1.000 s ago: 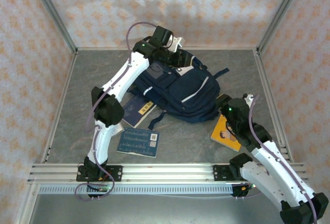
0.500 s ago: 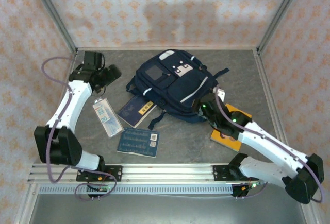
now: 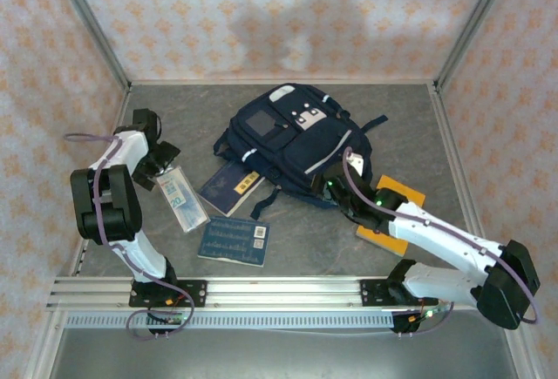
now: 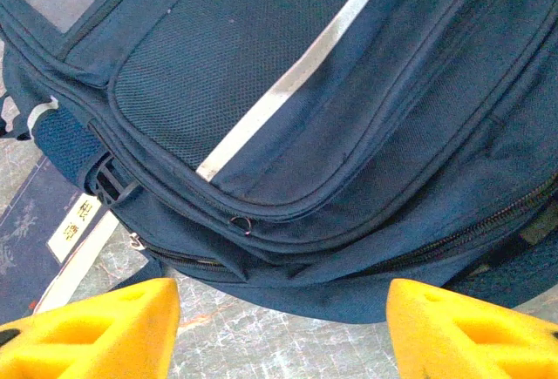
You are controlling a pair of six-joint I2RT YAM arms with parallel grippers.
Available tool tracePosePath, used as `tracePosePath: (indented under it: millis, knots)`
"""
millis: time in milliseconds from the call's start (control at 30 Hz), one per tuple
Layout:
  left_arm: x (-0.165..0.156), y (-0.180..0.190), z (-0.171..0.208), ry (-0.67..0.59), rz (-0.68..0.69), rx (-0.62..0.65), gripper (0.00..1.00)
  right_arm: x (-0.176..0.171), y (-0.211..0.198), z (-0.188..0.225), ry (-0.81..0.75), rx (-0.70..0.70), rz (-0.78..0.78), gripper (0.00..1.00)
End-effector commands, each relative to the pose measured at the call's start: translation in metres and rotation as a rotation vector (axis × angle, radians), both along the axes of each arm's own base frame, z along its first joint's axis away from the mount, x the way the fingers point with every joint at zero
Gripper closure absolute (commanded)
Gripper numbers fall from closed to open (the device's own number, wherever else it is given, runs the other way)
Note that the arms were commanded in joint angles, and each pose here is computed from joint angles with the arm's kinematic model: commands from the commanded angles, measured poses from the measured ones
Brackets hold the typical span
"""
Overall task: Pack the student bag
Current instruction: Pick up the loose stationery from the middle-left of the table.
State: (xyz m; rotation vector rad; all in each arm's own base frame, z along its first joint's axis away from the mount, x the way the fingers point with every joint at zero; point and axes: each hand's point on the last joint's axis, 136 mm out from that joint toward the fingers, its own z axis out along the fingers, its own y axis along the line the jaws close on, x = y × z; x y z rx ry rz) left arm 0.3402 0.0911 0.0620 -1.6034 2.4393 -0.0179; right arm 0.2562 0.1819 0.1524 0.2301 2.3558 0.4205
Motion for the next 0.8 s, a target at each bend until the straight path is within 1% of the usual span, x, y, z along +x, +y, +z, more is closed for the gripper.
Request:
tracePosePath:
  millis: [0,133,300,433,533,567,633,767]
  knots:
    - [0.008,0.004,0.009,-0.038,0.206,-0.045,0.04,0.004,0.003,-0.005,-0.008,0.015,-0.024,0.38]
    - [0.004,0.006,0.003,0.010,0.364,-0.063,0.09,0.007,0.007,-0.007,0.007,0.011,-0.033,0.40]
    - [0.010,0.011,-0.007,0.026,0.469,-0.073,0.11,0.008,0.008,-0.008,0.005,0.010,-0.040,0.41]
    - [0.016,0.006,-0.018,0.056,0.505,-0.115,0.17,0.008,0.002,-0.012,0.009,-0.019,-0.056,0.42]
    - [0.018,0.007,-0.020,0.060,0.515,-0.113,0.22,0.009,0.000,-0.013,0.010,-0.033,-0.066,0.43]
    - [0.016,0.007,-0.029,0.084,0.518,-0.111,0.23,0.009,0.000,-0.013,0.010,-0.036,-0.068,0.43]
    - [0.015,0.007,-0.036,0.095,0.524,-0.115,0.27,0.010,-0.001,-0.013,0.008,-0.041,-0.071,0.43]
    - [0.013,0.006,-0.047,0.116,0.527,-0.119,0.37,0.013,0.000,-0.011,0.003,-0.051,-0.077,0.44]
